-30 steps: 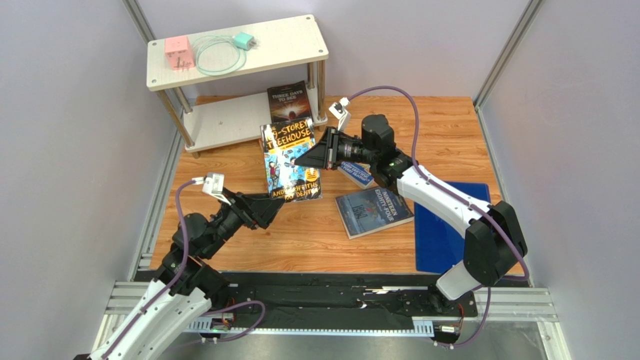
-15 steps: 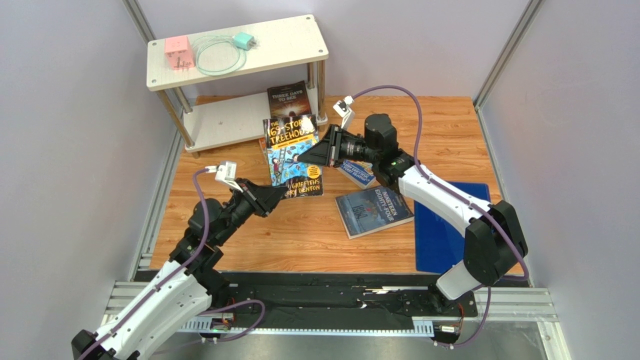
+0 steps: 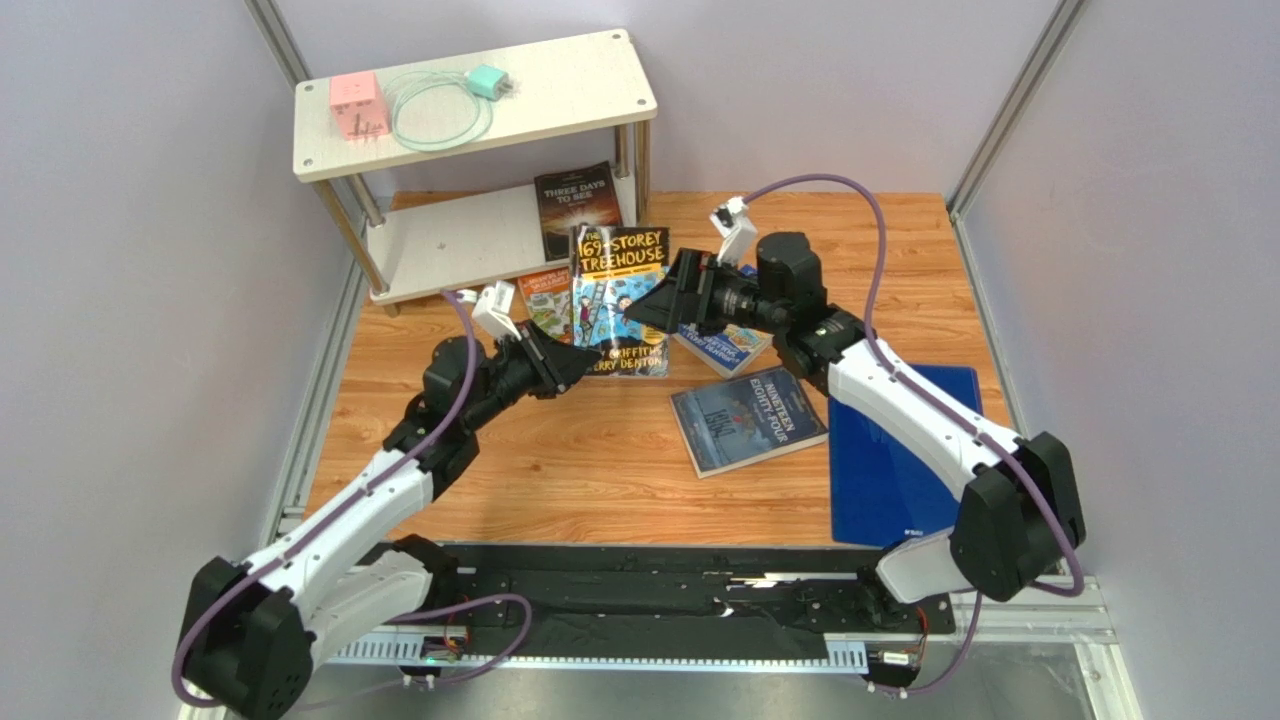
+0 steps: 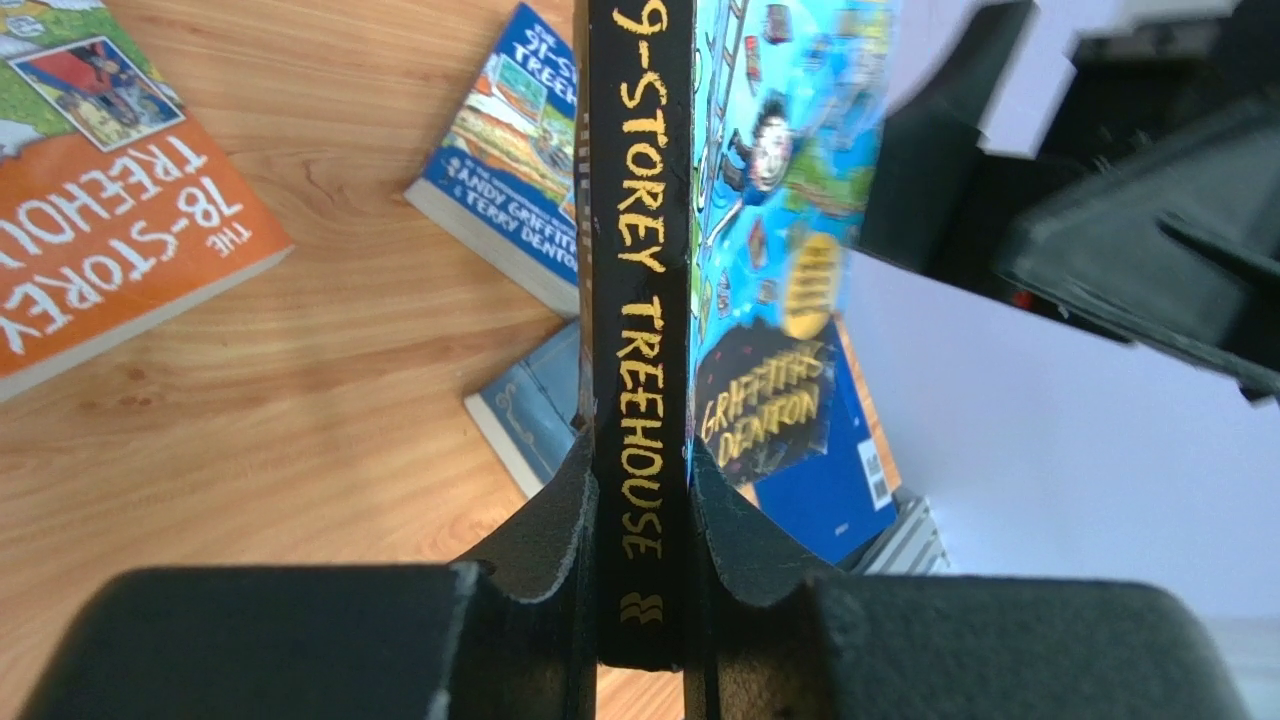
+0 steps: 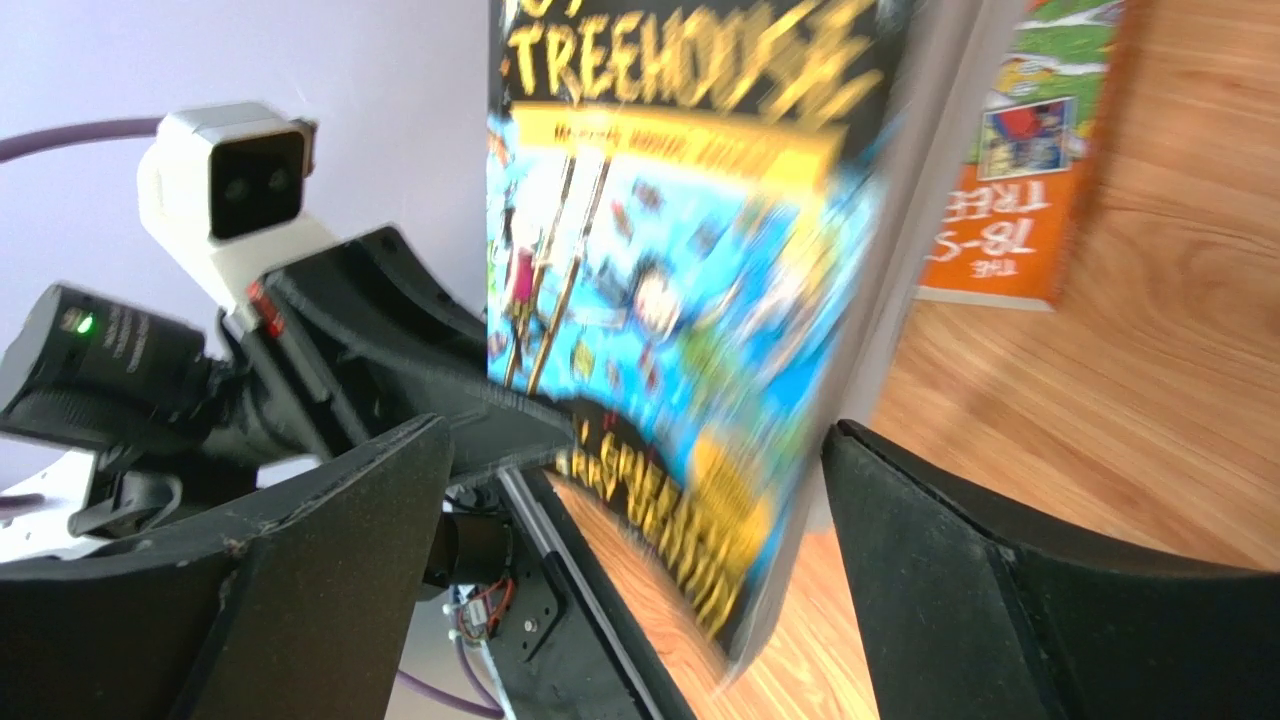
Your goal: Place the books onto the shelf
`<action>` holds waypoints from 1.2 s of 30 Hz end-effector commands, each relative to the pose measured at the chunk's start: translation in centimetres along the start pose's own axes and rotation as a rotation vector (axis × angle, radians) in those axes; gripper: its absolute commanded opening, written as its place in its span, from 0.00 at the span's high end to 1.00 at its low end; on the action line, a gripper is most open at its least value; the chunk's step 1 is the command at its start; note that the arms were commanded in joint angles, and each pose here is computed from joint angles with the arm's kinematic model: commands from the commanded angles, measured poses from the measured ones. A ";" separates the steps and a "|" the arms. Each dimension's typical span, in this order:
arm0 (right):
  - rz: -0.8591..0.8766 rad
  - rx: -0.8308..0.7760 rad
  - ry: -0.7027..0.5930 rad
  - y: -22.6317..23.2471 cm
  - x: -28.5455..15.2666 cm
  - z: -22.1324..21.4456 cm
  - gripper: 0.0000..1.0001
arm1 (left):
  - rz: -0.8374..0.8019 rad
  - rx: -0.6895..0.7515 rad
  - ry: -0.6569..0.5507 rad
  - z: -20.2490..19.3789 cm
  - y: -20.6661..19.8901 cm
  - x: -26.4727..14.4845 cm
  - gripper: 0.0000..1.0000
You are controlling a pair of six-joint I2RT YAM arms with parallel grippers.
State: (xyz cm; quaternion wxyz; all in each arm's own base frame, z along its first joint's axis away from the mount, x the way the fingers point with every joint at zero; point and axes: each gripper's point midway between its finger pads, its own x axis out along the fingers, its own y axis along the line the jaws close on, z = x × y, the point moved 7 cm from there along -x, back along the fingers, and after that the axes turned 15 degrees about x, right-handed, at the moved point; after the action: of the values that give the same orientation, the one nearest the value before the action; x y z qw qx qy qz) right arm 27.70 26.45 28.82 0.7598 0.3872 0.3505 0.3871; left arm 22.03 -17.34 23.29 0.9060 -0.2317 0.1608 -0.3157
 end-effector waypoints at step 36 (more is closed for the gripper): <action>-0.067 -0.060 -0.037 -3.2 -5.0 -0.6 0.00 | -0.203 -0.473 -0.140 15.5 17.3 17.5 1.00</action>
State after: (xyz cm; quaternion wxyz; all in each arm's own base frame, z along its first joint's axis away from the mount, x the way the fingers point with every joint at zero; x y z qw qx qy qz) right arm 26.11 21.35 25.95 0.7844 0.3670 0.3612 0.3458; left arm 49.10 -12.89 23.44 0.7854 -0.4915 0.1460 -0.3467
